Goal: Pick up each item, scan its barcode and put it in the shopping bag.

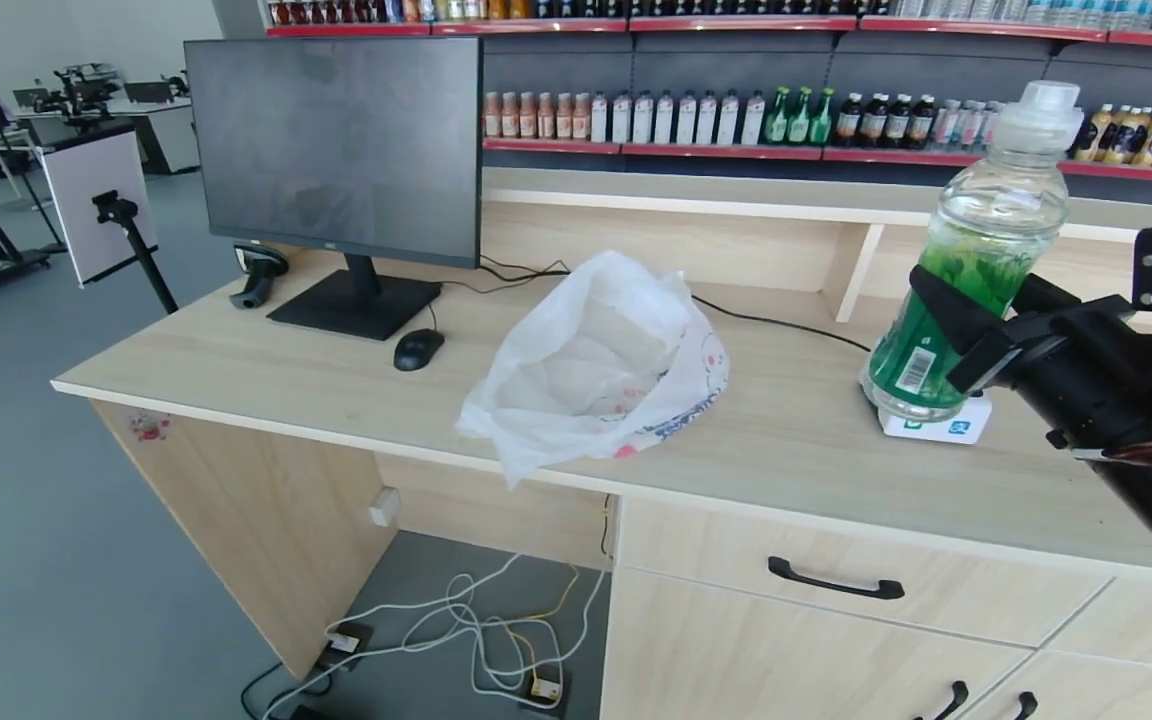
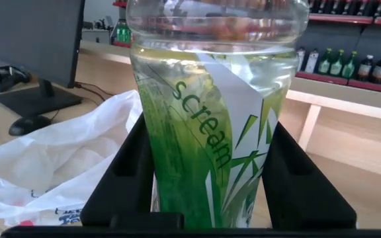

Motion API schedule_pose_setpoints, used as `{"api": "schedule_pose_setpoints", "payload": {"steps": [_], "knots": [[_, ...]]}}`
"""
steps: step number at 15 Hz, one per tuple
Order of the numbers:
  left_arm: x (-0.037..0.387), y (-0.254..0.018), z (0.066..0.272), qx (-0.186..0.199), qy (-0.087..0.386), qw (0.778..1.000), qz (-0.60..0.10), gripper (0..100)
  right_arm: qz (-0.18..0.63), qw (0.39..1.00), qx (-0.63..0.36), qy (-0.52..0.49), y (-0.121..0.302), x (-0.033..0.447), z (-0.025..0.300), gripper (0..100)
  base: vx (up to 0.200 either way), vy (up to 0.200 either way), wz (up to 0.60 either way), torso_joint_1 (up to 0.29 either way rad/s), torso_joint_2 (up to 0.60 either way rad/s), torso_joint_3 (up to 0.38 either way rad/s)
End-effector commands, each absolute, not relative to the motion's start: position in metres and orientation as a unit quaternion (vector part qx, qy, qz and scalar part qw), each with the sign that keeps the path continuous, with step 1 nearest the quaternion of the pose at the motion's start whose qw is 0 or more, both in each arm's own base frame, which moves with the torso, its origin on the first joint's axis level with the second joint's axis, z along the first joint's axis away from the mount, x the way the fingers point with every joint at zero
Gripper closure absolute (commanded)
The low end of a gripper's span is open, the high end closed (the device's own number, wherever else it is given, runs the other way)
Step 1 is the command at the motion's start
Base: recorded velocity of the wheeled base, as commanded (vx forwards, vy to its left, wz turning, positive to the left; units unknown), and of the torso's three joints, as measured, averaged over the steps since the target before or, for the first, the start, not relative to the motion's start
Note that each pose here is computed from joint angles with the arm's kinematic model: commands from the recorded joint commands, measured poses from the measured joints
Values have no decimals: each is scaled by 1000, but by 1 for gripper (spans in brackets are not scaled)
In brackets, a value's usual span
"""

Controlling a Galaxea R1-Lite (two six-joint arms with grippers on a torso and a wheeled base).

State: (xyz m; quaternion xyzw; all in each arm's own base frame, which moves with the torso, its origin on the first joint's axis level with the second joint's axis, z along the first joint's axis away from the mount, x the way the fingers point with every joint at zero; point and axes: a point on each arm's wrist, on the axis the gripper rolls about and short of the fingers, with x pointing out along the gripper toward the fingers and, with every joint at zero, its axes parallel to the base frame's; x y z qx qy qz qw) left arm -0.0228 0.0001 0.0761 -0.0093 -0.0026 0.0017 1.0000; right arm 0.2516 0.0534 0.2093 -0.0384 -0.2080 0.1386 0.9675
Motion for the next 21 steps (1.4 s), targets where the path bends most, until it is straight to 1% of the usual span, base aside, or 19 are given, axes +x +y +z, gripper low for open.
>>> {"api": "schedule_pose_setpoints", "payload": {"steps": [1, 6, 9, 11, 14, 21], "knots": [[-23, 0, 76, -10, -2, 1000, 2, 0, 169, 962, -32, -212, 72, 259, 209, 100, 0, 0, 0, 0, 0, 0], [-23, 0, 76, -10, -3, 1000, 2, 0, 206, 948, -16, -244, 105, 287, 219, 100, 0, 0, 0, 0, 0, 0], [-23, 0, 76, -10, -3, 1000, 2, 0, 236, 943, -4, -234, 129, 297, 209, 100, 0, 0, 0, 0, 0, 0], [-23, 0, 76, -10, -2, 1000, 3, 0, 241, 944, -4, -225, 135, 304, 201, 100, 0, 0, 0, 0, 0, 0], [-23, 0, 76, -10, -3, 1000, 3, 0, 242, 944, -1, -222, 137, 308, 199, 100, 0, 0, 0, 0, 0, 0], [-23, 0, 76, -10, -2, 1000, 3, 0, 242, 945, -2, -220, 137, 309, 197, 100, 0, 200, 0, 4, 4, 2]]}}
